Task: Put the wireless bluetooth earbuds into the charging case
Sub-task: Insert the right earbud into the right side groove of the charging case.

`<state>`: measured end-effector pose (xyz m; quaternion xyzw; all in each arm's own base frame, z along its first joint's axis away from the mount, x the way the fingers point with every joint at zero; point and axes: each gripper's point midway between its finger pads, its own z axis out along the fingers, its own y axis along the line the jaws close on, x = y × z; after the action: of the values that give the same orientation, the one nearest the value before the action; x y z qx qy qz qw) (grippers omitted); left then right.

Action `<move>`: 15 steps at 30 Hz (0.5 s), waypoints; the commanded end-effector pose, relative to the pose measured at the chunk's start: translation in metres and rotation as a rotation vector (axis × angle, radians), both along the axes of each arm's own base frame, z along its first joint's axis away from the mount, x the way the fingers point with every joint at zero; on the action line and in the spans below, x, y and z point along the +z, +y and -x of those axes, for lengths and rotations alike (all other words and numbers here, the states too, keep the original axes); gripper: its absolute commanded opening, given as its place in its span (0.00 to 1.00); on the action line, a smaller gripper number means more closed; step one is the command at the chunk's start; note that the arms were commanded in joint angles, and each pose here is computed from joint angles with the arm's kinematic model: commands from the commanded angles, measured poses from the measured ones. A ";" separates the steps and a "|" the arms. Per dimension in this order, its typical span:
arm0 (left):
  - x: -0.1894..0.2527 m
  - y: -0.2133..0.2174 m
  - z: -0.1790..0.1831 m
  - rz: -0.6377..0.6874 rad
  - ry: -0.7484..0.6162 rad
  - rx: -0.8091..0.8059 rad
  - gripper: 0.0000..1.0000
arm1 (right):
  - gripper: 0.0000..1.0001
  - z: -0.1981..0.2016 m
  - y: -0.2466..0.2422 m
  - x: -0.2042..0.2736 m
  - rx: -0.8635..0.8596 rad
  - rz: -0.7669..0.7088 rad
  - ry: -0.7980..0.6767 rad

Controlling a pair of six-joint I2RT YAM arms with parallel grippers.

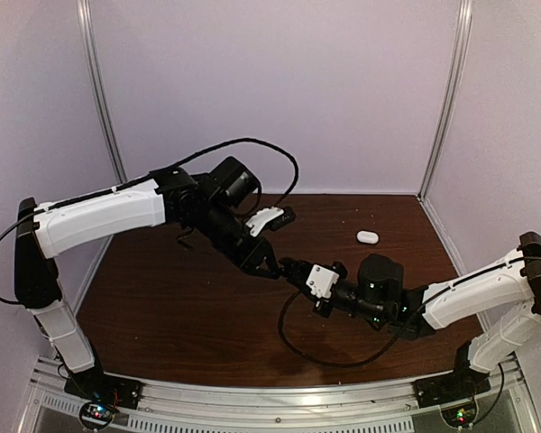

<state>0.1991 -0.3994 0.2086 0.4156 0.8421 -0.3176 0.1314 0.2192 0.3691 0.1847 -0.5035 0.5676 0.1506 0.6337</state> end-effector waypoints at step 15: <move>-0.004 -0.008 -0.007 -0.015 -0.003 0.030 0.09 | 0.00 0.000 0.013 0.014 -0.008 0.002 -0.038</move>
<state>0.2005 -0.4005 0.2006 0.4094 0.8491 -0.3108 0.1216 0.2211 0.3703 0.1780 -0.5133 0.5753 0.1298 0.6235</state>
